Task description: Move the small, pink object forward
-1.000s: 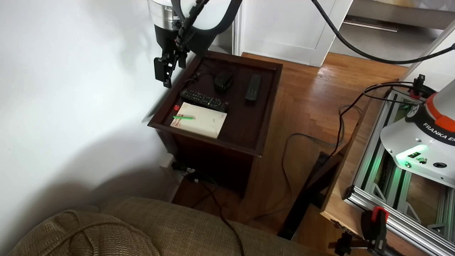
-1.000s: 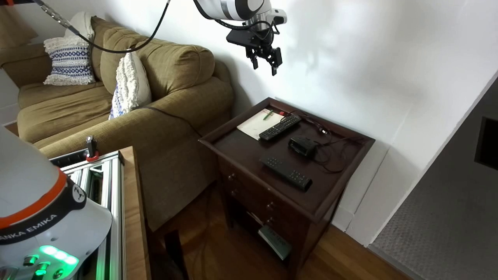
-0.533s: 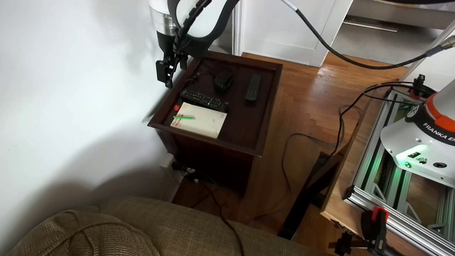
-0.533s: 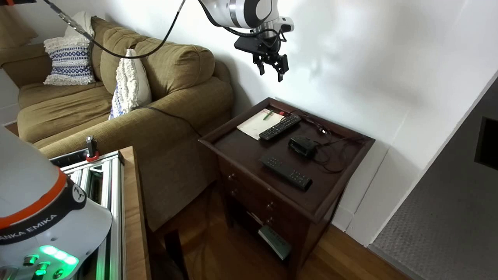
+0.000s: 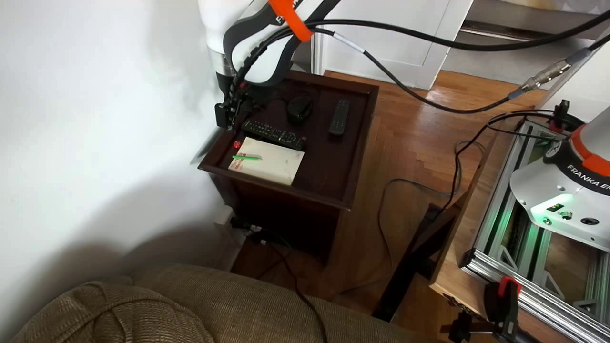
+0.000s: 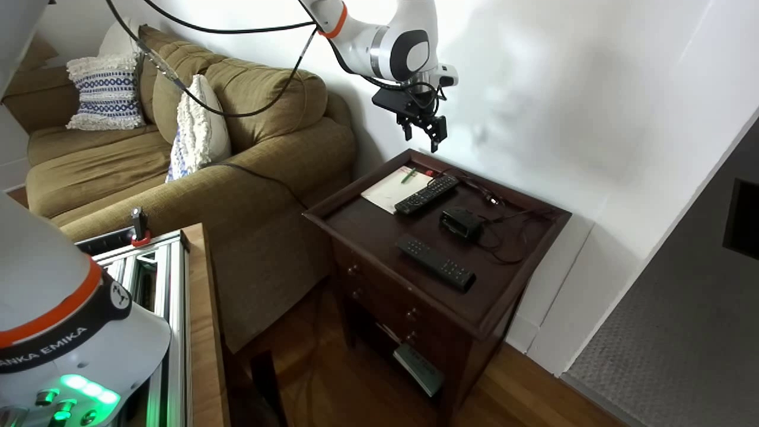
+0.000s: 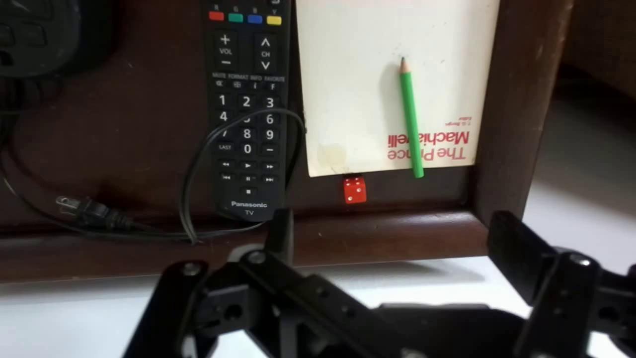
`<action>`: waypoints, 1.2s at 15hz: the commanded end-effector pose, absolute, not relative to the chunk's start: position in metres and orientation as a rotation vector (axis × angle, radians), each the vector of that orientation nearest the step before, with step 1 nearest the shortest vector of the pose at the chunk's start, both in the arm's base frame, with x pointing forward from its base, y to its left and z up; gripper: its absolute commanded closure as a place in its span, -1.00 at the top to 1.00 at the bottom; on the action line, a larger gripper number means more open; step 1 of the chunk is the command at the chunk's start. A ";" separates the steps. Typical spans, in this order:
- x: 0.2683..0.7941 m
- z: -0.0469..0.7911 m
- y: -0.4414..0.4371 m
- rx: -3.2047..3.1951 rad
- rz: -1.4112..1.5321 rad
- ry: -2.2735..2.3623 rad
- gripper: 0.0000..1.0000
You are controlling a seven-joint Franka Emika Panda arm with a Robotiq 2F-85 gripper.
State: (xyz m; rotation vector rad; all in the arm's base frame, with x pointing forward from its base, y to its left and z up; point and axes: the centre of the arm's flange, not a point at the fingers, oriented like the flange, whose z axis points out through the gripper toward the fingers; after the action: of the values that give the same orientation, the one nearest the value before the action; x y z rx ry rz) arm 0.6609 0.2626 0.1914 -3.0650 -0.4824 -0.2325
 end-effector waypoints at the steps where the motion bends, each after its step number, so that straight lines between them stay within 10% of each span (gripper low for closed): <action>1: 0.683 0.170 0.275 -3.043 -0.238 -0.465 1.00; 18: 0.717 0.101 0.289 -3.017 -0.261 -0.403 1.00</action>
State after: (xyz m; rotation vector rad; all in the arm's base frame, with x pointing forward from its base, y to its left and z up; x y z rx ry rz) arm 0.6999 0.2858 0.1187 -3.0256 -0.4279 -0.2583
